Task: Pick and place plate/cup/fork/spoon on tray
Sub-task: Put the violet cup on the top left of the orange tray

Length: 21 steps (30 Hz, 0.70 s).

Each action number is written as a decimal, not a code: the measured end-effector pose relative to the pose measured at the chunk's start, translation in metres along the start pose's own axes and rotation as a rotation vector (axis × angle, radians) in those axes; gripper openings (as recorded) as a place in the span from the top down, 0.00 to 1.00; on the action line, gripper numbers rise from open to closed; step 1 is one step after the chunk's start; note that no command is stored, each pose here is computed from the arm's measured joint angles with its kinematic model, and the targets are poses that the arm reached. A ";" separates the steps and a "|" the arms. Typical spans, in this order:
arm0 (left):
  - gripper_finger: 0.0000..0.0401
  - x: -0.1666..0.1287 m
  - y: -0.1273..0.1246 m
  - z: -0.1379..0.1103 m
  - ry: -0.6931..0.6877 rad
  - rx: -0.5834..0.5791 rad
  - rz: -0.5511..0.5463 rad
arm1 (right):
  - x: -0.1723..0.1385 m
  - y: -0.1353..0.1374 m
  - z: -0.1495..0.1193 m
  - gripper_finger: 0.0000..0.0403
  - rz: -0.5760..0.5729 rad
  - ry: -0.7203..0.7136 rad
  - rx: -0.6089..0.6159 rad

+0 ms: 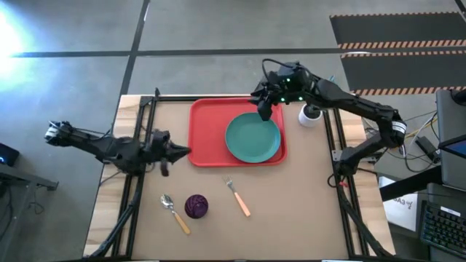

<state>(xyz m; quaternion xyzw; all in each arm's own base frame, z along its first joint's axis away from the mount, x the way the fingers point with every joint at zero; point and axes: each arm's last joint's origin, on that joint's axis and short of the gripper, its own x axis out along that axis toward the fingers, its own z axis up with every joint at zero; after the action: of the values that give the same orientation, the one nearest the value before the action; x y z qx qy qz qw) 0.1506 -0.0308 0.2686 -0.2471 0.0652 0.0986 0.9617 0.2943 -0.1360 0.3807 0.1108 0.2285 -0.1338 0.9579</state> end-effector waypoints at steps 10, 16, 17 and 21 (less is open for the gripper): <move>0.97 0.035 -0.054 0.043 0.494 0.029 0.109 | 0.004 -0.001 -0.010 0.67 -0.007 0.079 -0.013; 0.83 0.050 -0.072 0.051 0.662 0.039 0.105 | 0.001 -0.001 -0.009 0.68 -0.002 0.082 -0.040; 0.81 0.052 -0.073 0.050 0.694 0.031 0.125 | 0.001 -0.001 -0.009 0.68 -0.001 0.081 -0.041; 0.73 0.054 -0.067 0.035 0.863 -0.040 0.240 | 0.001 -0.001 -0.009 0.68 0.000 0.082 -0.053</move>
<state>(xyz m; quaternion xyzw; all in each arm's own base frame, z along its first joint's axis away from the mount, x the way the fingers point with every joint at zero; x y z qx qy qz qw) 0.2210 -0.0627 0.3203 -0.2749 0.4869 0.0985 0.8232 0.2912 -0.1343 0.3718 0.0908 0.2709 -0.1234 0.9503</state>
